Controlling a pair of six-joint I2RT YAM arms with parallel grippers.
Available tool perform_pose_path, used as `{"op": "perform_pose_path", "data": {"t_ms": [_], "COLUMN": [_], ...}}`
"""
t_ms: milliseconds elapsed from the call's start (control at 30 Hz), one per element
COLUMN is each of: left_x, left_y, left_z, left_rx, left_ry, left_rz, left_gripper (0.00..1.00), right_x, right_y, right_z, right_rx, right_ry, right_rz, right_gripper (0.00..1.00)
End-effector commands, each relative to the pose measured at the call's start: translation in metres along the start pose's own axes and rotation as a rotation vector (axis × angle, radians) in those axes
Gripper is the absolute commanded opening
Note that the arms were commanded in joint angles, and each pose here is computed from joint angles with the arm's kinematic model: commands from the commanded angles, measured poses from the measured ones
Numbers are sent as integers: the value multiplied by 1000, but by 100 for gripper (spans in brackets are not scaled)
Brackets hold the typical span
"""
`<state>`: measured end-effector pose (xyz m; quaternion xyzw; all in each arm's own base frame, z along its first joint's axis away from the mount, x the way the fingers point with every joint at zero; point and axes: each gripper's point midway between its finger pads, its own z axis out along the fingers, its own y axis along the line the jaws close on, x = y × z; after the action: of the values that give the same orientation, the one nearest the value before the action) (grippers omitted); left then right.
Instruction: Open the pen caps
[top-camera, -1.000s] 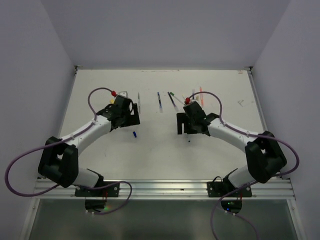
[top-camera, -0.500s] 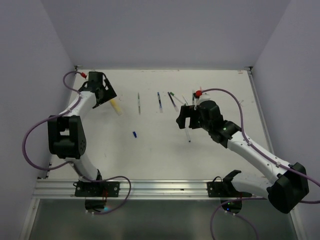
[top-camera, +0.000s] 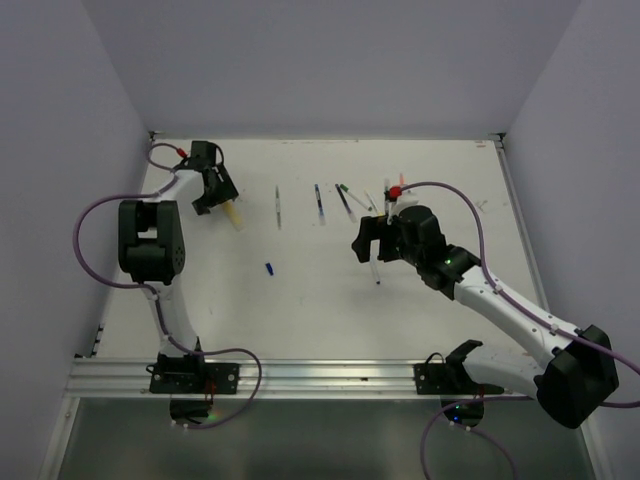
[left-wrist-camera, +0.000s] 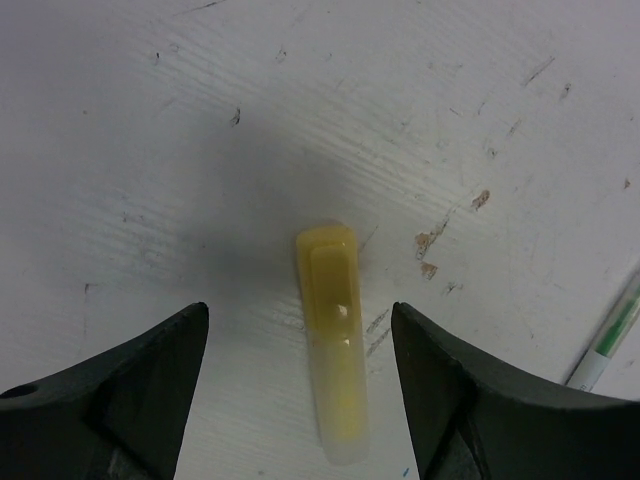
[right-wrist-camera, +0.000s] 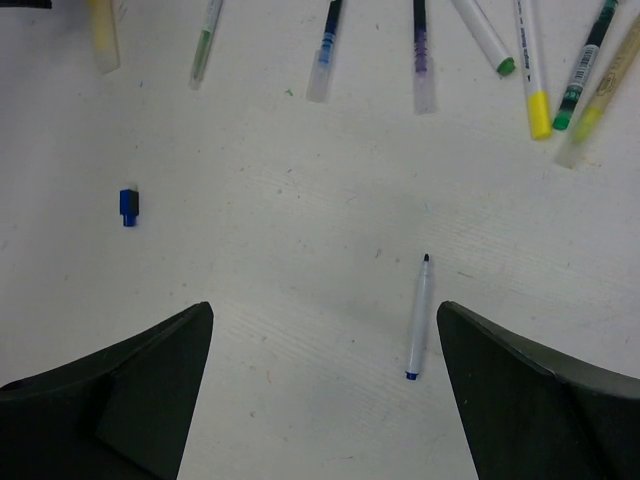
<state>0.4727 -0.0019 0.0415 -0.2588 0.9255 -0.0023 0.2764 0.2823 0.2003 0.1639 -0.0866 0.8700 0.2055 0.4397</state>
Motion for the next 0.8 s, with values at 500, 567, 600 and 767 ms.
{"op": "perform_pose_path", "data": {"t_ms": [500, 567, 600, 767], "left_x": [6, 8, 0, -1], "left_y": [-2, -1, -2, -6], "left_z": [16, 11, 1, -32], "left_rx": [-21, -15, -4, 59], "left_ry": [47, 34, 5, -44], "left_rz": [-3, -6, -15, -38], "left_gripper": [36, 26, 22, 12], "right_x": [-7, -11, -12, -25], "right_y": [5, 7, 10, 41], "right_z": [-1, -4, -6, -12], "right_rx": [-35, -48, -64, -206], "right_ry": [-32, -41, -42, -83], "right_rz": [-33, -43, -45, -59], "right_gripper": [98, 98, 98, 98]}}
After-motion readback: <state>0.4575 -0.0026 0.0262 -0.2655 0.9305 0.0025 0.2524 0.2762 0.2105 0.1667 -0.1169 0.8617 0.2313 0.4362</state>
